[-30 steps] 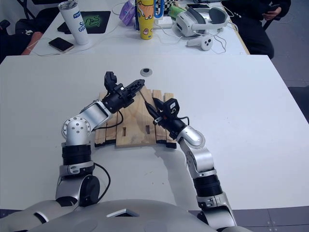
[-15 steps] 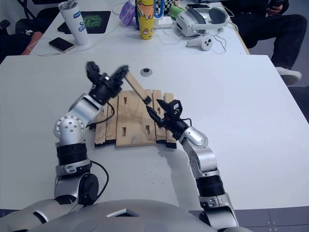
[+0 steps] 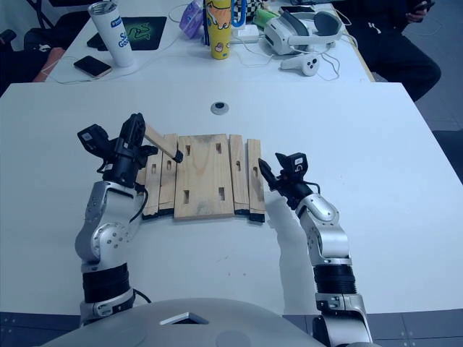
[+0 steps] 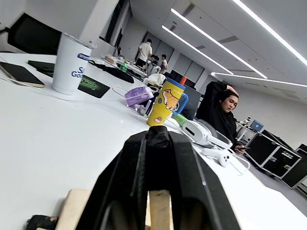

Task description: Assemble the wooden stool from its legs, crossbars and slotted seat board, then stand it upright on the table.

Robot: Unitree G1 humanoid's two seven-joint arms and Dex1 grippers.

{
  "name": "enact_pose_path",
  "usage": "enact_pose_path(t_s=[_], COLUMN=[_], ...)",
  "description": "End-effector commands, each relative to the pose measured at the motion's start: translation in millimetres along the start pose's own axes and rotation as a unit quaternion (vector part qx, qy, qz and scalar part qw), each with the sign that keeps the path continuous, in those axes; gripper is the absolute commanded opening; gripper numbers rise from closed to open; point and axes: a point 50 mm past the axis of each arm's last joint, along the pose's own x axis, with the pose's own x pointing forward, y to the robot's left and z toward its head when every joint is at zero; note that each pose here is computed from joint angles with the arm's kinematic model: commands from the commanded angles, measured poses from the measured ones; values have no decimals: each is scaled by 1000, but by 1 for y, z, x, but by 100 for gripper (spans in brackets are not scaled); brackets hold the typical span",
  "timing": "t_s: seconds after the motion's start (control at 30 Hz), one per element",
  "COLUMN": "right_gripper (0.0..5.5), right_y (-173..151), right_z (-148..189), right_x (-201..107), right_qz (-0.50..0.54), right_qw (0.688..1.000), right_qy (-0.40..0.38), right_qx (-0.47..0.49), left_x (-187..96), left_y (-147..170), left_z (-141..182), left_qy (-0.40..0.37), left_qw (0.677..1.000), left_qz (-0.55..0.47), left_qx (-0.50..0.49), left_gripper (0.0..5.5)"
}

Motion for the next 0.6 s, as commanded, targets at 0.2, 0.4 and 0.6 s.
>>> enact_pose_path(t_s=[0.2, 0.4, 0.6], right_gripper=[280, 280, 280], right_y=[-3, 1, 0], right_z=[1, -1, -1], right_x=[5, 5, 6], right_qz=[20, 36, 34], right_qw=[1000, 999, 999], right_qy=[17, 25, 24], right_qx=[-9, -11, -8], left_x=[-3, -8, -11], left_y=[8, 12, 19], left_z=[-18, -24, -26], left_qy=[-13, -14, -13], left_qw=[999, 998, 997], left_qz=[39, 55, 71], left_qx=[11, 24, 33], left_gripper=[41, 41, 41])
